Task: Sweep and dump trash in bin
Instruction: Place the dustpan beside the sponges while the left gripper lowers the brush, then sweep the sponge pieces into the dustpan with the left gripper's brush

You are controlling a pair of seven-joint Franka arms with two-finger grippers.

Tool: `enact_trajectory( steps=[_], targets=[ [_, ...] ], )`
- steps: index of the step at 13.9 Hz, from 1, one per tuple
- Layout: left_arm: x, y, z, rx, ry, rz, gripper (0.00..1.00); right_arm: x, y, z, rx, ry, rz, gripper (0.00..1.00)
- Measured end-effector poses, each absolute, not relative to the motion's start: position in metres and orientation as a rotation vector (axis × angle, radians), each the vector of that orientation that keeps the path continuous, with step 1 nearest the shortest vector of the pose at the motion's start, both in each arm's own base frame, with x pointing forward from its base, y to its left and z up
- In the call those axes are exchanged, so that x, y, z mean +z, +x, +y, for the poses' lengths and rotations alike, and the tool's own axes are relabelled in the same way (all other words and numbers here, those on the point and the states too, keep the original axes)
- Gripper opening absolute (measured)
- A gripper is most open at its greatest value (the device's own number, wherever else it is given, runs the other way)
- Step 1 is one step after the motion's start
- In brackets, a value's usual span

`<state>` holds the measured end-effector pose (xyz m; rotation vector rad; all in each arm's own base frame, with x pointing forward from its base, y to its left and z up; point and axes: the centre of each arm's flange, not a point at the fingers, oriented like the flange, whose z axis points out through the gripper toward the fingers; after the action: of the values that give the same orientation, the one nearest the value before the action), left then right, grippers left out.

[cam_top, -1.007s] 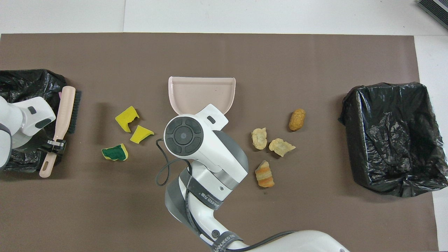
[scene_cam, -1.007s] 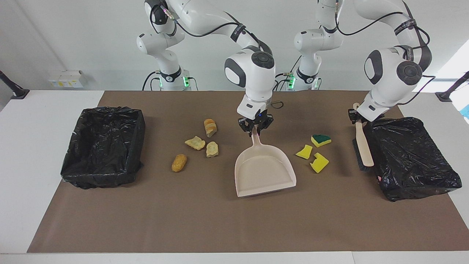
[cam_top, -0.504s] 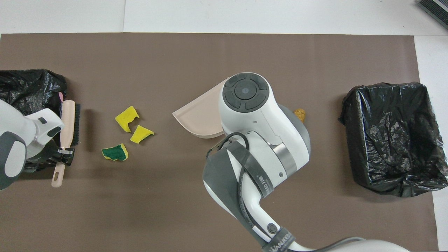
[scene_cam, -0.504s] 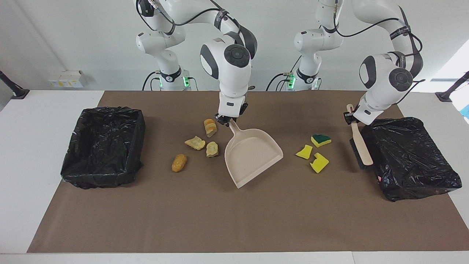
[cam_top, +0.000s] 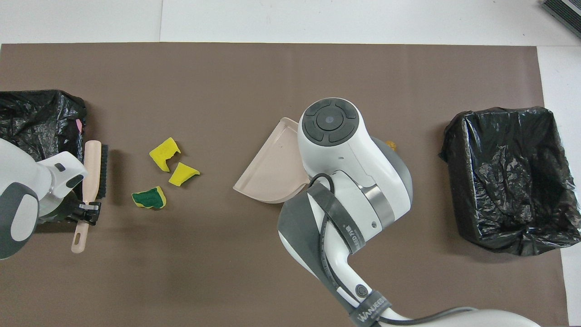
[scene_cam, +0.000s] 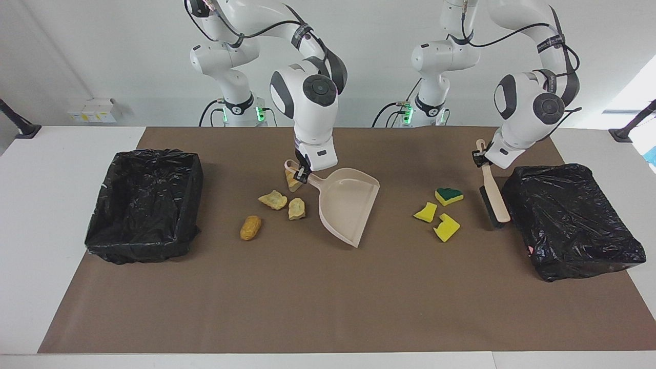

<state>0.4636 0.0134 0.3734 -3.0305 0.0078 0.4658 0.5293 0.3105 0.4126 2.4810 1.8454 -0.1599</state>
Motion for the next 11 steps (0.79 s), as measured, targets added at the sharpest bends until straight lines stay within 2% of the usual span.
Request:
enact_trajectory(
  steps=[3, 7, 11],
  targets=[
    [0.367, 0.451, -0.016, 0.463, -3.034, -0.043, 0.26, 0.390, 0.527, 0.289, -0.126, 2.279, 2.080, 0.31],
    [0.346, 0.439, -0.092, 0.371, -3.040, -0.134, 0.26, 0.395, 0.530, 0.283, -0.152, 2.065, 2.171, 0.31],
    [0.347, 0.427, -0.155, 0.341, -3.108, -0.182, 0.26, 0.388, 0.526, 0.291, -0.131, 2.037, 2.193, 0.31]
  ],
)
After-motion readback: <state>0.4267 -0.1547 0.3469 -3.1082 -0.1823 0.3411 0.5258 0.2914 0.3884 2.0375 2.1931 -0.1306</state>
